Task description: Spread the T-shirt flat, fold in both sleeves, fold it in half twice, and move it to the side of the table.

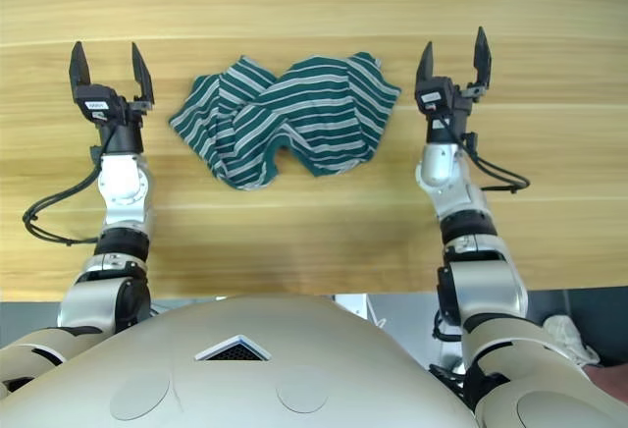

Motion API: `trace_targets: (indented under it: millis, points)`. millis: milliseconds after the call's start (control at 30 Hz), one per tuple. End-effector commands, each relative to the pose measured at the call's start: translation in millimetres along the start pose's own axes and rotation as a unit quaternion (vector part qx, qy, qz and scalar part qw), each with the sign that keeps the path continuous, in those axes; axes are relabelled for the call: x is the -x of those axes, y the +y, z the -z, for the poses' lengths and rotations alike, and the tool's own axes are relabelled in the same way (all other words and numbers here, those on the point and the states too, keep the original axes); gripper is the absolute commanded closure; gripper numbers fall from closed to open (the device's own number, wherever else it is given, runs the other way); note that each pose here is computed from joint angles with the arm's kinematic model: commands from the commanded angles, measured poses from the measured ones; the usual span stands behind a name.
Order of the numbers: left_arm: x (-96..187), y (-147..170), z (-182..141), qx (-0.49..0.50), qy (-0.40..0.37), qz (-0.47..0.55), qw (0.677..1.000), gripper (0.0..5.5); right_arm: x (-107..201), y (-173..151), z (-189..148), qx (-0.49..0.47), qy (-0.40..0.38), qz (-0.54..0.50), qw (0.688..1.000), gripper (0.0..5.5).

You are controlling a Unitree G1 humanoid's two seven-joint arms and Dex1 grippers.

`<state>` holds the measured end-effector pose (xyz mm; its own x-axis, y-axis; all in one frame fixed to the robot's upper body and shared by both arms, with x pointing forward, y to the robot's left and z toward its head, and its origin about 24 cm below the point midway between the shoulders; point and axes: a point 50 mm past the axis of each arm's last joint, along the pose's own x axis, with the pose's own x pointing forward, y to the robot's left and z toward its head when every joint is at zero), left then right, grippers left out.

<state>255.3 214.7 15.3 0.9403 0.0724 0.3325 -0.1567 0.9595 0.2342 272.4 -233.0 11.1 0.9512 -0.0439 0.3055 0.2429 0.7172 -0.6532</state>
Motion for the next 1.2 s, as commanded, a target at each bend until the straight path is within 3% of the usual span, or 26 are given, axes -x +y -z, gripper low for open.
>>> trace_targets:
  millis: [33, 1200]
  points:
    - [-5, -4, 0, 0.005, 0.0, 0.002, 1.0, 1.68, 0, -7, 3, 0.001, 0.006, 0.016, 1.0, 1.82]
    - [3, 8, 2, -0.005, 0.004, -0.027, 1.0, 1.68, -8, -2, 0, -0.018, 0.007, 0.016, 1.0, 1.82]
